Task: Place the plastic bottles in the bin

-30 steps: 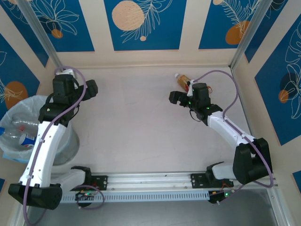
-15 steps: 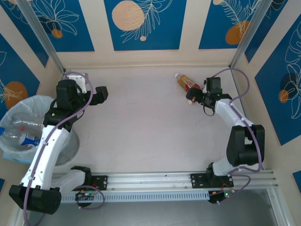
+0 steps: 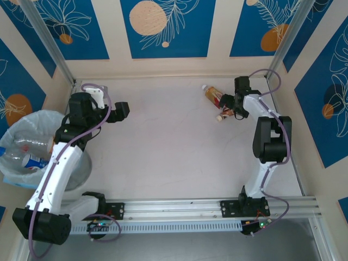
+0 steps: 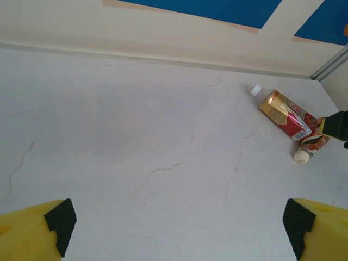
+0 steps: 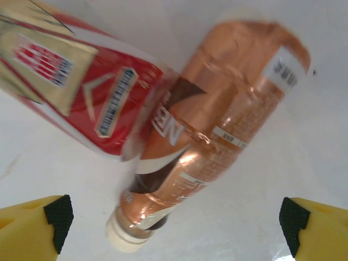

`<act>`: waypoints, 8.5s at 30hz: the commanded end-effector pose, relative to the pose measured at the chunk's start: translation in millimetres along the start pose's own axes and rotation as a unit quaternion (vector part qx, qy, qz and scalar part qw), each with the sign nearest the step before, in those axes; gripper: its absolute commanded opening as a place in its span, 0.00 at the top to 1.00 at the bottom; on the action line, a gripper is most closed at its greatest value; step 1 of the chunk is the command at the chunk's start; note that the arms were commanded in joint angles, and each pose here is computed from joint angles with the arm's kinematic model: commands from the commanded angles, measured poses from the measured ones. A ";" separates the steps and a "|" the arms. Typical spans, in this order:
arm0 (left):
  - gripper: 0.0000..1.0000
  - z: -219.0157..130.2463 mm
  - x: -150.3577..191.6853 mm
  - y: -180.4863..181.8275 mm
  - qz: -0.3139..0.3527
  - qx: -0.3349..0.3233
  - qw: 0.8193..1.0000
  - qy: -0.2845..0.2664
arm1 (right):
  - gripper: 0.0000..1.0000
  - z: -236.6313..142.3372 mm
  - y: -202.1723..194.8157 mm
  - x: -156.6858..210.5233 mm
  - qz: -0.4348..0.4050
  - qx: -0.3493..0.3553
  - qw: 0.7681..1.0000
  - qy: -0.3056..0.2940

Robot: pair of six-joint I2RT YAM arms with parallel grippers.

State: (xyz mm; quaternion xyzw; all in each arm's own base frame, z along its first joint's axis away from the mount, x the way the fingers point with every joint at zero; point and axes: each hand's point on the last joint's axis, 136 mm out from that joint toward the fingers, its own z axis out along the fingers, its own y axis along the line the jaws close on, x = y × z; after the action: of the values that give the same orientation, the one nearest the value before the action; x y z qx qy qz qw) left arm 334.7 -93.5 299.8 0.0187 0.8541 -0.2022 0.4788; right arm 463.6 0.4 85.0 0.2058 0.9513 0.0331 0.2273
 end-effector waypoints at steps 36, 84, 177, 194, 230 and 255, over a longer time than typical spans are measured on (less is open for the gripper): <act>0.01 14.8 12.1 7.0 0.000 -0.012 1.000 0.027 | 0.30 23.5 -21.5 65.5 0.069 0.087 0.991 0.080; 0.01 29.9 13.0 -25.2 -0.043 0.084 0.994 0.054 | 1.00 -49.3 45.2 73.1 -0.026 -0.044 0.997 -0.049; 0.57 2.3 -16.9 -74.2 0.004 0.021 1.000 -0.001 | 0.01 -121.4 132.2 107.9 0.016 -0.257 0.958 -0.124; 0.58 -131.8 -69.2 2.1 0.077 -0.222 0.966 -0.110 | 0.00 -101.6 156.9 109.6 0.019 -0.266 0.961 -0.078; 0.63 -207.3 -69.9 129.0 -0.030 -0.482 0.860 -0.164 | 0.00 -89.1 163.7 119.7 -0.003 -0.268 0.963 -0.039; 0.01 -162.0 -23.9 178.5 -0.199 -0.415 0.886 -0.057 | 0.00 -104.5 136.8 98.3 -0.035 -0.223 0.969 -0.102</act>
State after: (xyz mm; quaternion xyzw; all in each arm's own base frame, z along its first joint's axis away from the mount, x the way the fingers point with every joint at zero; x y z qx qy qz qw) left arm 254.3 143.9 322.1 -0.3707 0.8176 0.1151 0.4252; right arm 384.5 183.6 135.9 0.1275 0.9076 0.2355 0.3232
